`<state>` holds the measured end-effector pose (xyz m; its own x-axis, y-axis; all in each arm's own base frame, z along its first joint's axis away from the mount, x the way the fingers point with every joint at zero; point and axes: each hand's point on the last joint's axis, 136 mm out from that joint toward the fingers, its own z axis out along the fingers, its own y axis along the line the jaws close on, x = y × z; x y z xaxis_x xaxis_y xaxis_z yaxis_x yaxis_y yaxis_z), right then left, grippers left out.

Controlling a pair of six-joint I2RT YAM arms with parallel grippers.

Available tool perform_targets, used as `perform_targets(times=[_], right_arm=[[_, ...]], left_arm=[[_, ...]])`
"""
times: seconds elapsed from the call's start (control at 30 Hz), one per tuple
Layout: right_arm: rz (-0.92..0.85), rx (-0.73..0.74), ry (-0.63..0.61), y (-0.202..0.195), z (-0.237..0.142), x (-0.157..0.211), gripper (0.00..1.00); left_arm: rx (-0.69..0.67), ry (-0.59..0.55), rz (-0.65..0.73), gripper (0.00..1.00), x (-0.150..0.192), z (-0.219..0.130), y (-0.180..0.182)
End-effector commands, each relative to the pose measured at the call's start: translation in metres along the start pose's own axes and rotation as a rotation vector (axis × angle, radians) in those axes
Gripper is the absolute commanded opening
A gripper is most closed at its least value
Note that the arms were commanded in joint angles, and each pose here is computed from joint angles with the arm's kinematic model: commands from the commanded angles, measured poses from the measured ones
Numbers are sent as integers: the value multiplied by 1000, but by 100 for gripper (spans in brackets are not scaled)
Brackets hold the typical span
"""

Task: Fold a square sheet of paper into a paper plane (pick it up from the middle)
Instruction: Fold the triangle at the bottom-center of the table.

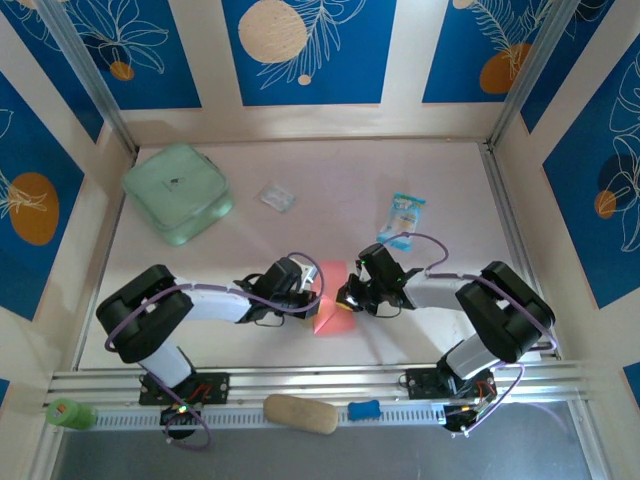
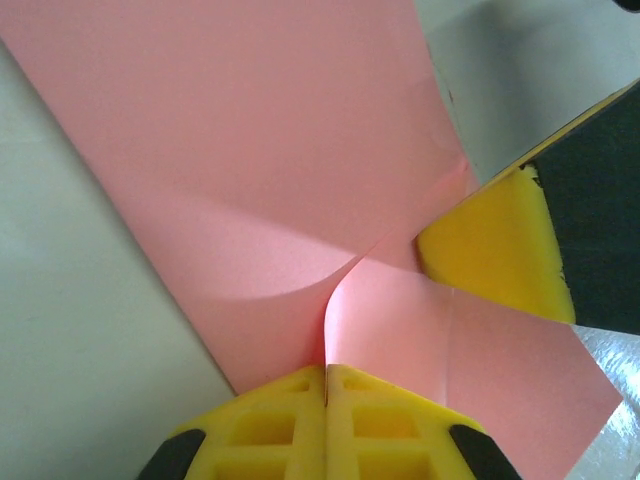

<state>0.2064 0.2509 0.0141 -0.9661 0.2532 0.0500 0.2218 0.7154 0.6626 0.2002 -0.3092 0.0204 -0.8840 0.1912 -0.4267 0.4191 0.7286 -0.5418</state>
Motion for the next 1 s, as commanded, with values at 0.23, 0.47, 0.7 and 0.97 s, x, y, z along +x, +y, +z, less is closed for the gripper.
perform_targets(times=[0.23,0.47,0.7,0.97], right_arm=[[-23,-66,-22,20,-19,-12,3],[48,-1,-11,-19,-4,-11,2],[72,7,-25,-23,-10,-12,2],[23,-77,-49,6,-27,-26,2]], left_arm=[[-19,52,12,0,11,3,4],[-16,52,12,0,10,3,3],[-21,56,18,0,11,2,5],[-19,56,14,0,11,3,4]])
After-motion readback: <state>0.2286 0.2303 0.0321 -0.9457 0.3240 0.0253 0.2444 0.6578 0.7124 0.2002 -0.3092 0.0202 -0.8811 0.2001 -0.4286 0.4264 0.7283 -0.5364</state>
